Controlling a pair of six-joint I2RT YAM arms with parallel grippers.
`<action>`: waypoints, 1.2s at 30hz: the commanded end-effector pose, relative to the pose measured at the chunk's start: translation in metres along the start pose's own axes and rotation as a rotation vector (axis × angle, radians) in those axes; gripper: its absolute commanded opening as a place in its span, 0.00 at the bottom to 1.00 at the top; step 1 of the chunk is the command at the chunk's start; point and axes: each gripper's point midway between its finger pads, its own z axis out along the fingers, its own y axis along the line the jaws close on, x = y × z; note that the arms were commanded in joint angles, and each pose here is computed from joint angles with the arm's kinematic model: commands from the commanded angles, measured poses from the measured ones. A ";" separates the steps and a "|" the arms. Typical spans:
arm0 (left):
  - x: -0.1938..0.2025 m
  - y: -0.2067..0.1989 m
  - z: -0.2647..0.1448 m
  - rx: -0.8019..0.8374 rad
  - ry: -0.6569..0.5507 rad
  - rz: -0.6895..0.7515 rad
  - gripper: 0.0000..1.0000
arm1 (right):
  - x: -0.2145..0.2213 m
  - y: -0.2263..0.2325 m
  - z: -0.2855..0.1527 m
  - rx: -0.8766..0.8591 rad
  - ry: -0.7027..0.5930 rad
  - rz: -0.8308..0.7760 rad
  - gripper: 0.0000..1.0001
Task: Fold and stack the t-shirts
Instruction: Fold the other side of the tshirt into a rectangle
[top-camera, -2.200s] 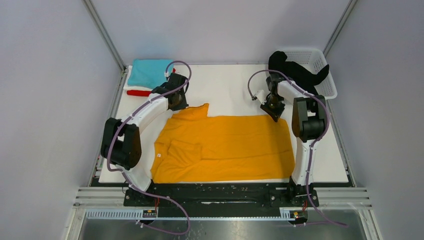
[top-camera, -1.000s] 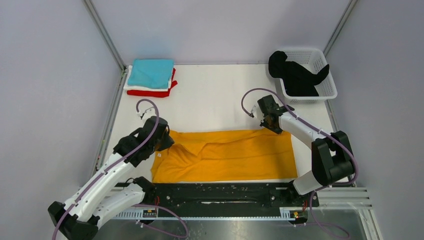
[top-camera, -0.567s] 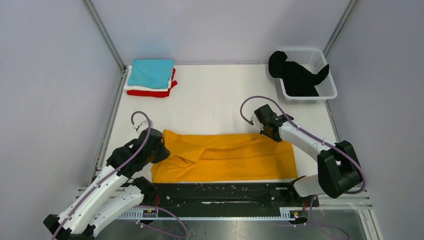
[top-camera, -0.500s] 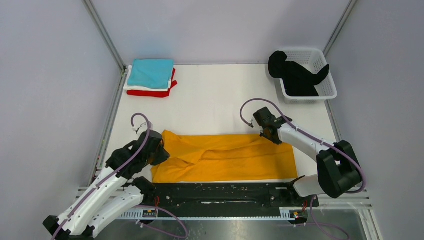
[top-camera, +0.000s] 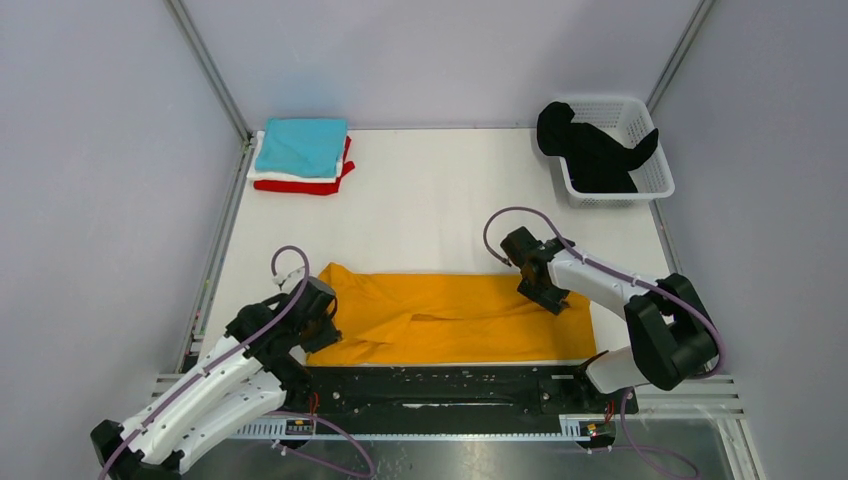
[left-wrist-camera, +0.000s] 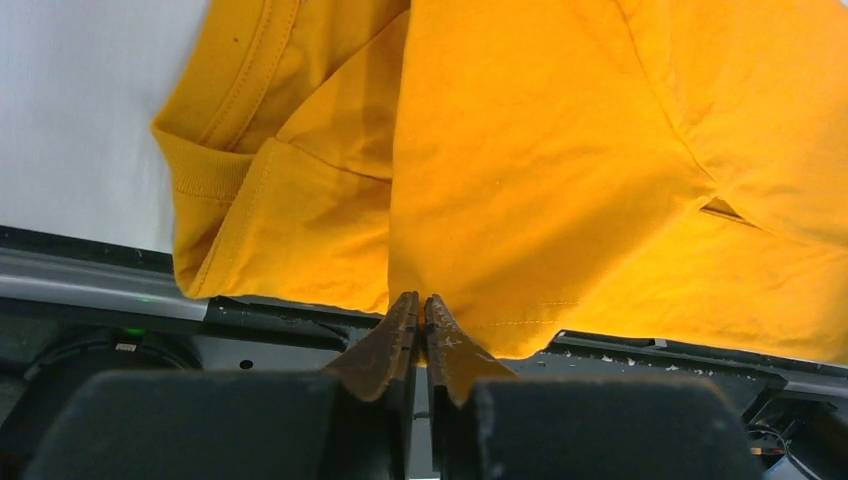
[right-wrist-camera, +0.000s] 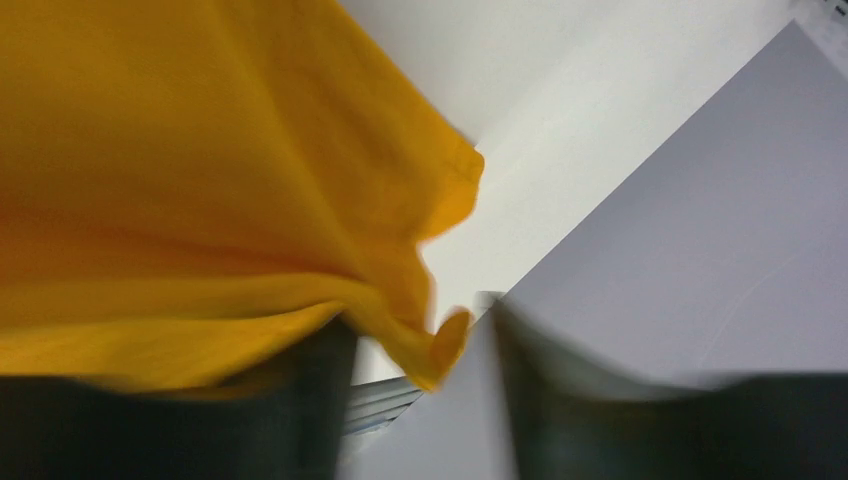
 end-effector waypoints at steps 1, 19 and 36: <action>0.004 0.005 0.001 -0.047 0.014 -0.033 0.10 | 0.019 0.000 -0.010 0.021 0.082 -0.015 0.99; -0.020 -0.023 -0.028 0.064 -0.084 0.010 0.77 | 0.040 -0.001 -0.069 0.061 -0.062 0.053 1.00; -0.049 -0.110 0.063 0.213 -0.014 0.004 0.99 | -0.093 -0.046 -0.170 -0.240 -1.031 1.182 1.00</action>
